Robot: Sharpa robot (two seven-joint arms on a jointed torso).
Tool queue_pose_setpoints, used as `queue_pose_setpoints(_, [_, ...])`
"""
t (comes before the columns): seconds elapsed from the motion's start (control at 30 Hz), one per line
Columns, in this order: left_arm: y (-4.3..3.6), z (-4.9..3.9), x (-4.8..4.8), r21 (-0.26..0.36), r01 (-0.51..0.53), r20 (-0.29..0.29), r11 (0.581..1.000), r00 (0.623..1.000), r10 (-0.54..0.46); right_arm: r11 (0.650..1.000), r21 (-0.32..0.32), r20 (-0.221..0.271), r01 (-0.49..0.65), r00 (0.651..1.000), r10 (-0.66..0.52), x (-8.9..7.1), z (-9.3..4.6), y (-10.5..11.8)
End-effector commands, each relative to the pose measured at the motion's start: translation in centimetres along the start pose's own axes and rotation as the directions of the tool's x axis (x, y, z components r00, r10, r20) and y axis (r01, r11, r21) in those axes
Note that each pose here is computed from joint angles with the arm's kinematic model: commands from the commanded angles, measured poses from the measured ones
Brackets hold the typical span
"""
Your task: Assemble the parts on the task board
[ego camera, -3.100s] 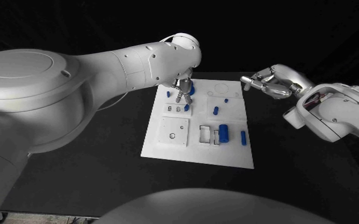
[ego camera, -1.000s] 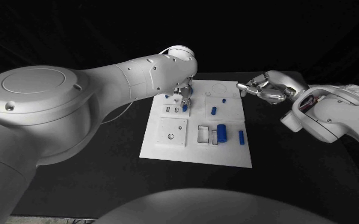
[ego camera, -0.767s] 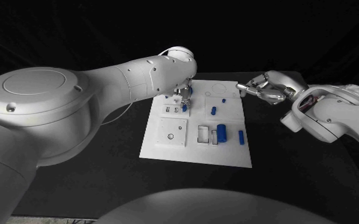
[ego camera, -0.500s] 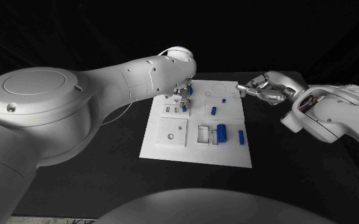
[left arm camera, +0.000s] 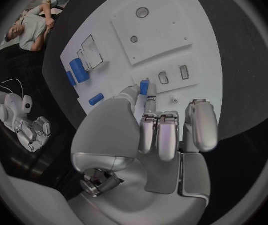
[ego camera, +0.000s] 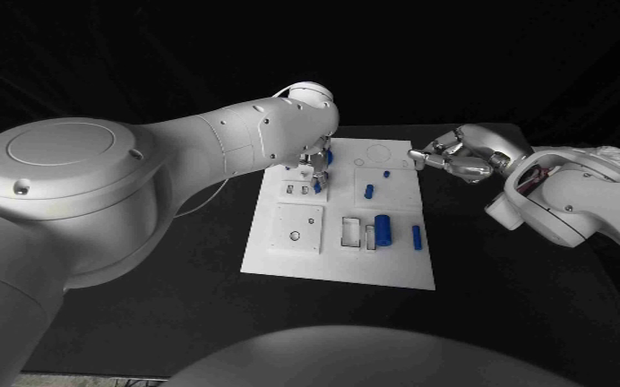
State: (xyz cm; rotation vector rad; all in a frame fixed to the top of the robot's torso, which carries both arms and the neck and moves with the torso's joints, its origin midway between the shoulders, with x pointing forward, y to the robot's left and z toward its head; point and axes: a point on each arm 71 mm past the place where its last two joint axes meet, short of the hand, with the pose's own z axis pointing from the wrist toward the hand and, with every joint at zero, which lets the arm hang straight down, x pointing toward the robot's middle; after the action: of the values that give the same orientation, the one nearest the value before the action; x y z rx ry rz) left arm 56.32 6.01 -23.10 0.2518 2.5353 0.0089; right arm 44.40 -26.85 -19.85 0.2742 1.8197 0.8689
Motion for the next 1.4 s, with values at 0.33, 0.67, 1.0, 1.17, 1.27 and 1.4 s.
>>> queue_pose_setpoints(0.33, [-0.11,0.16,0.13,0.023,0.005,0.007,1.0,1.0,-0.005,1.0,0.014,-0.031,0.002,1.0,-0.001,0.3,0.0,-0.2])
queue_pose_setpoints(0.67, [0.27,0.13,0.28,0.029,0.038,0.014,0.999,0.999,-0.038,1.0,0.025,-0.035,0.001,0.999,0.0,0.3,-0.2,-0.5])
queue_pose_setpoints(1.0, [0.84,-0.17,0.8,0.026,0.095,-0.011,0.995,0.995,-0.095,0.999,0.037,-0.041,0.0,0.999,0.001,0.4,-0.3,-0.7])
queue_pose_setpoints(1.17, [1.53,-0.28,0.84,0.009,0.112,-0.007,0.994,0.994,-0.112,0.999,0.044,-0.046,0.0,0.999,0.002,0.4,-0.3,-0.9])
queue_pose_setpoints(1.27, [1.88,-0.39,0.88,0.012,0.13,-0.005,0.991,0.992,-0.13,0.999,0.049,-0.05,0.0,0.999,0.003,0.5,-0.3,-1.0])
queue_pose_setpoints(1.4, [2.19,-0.54,0.8,0.018,0.155,0.012,0.988,0.988,-0.155,0.998,0.055,-0.057,-0.001,0.998,0.004,0.6,-0.2,-1.1])
